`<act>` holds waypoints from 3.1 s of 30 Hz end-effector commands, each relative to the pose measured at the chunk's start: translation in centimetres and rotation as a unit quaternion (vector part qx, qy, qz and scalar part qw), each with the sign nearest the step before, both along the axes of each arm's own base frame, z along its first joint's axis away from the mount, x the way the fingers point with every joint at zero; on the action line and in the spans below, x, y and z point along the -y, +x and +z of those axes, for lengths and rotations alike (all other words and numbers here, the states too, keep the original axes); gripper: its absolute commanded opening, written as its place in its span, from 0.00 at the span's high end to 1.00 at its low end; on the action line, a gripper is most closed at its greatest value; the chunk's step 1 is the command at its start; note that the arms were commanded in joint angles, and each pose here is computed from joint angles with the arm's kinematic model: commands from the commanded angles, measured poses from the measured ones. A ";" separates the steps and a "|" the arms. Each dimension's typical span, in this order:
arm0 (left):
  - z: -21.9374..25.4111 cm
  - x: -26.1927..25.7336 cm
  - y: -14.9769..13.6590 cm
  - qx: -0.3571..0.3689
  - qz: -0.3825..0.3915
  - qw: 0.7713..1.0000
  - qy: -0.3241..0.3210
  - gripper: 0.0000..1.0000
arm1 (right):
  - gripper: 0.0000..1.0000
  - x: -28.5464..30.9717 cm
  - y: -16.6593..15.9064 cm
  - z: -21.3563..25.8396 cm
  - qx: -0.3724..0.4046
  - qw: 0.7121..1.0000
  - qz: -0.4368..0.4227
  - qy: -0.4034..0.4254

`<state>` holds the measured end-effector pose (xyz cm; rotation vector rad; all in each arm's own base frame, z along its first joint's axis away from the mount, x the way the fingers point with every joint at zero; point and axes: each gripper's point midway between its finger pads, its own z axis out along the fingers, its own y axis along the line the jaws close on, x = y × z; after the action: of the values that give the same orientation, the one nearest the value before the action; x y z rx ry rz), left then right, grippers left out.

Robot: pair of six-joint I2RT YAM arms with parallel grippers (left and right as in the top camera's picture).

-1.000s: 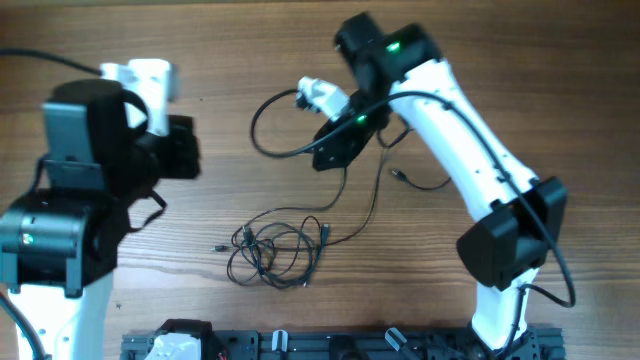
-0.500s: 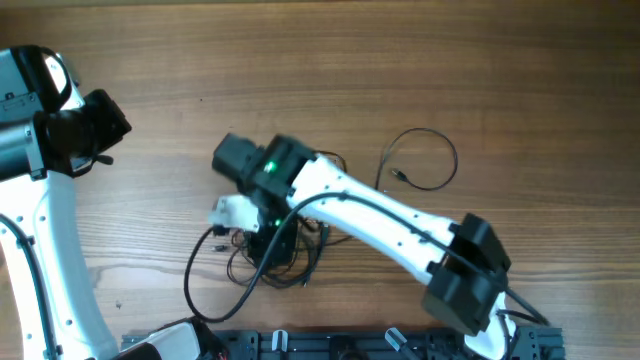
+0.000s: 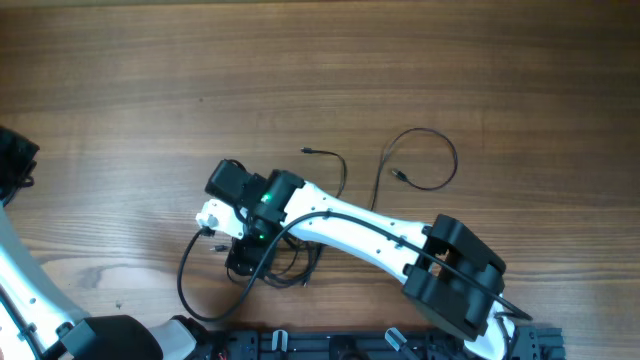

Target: Untangle cables

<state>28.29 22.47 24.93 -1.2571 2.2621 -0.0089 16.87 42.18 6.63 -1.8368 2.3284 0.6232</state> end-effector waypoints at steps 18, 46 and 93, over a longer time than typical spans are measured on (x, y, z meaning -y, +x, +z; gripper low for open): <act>0.0 0.9 0.5 0.019 -0.006 0.999 -0.031 0.96 | 0.96 2.9 5.8 -3.2 0.056 0.964 -0.252 -0.057; 4.3 34.0 0.2 0.197 -0.767 0.604 -0.095 0.81 | 0.96 9.0 15.3 26.4 0.300 0.899 -0.249 0.200; 0.3 15.8 7.9 0.115 -0.432 0.890 -0.083 0.96 | 0.96 22.7 17.4 24.6 0.358 0.821 -0.444 -0.008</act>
<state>36.91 3.11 25.35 -0.0270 2.4463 -0.6791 32.91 23.76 28.87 -0.8000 2.2403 -0.0480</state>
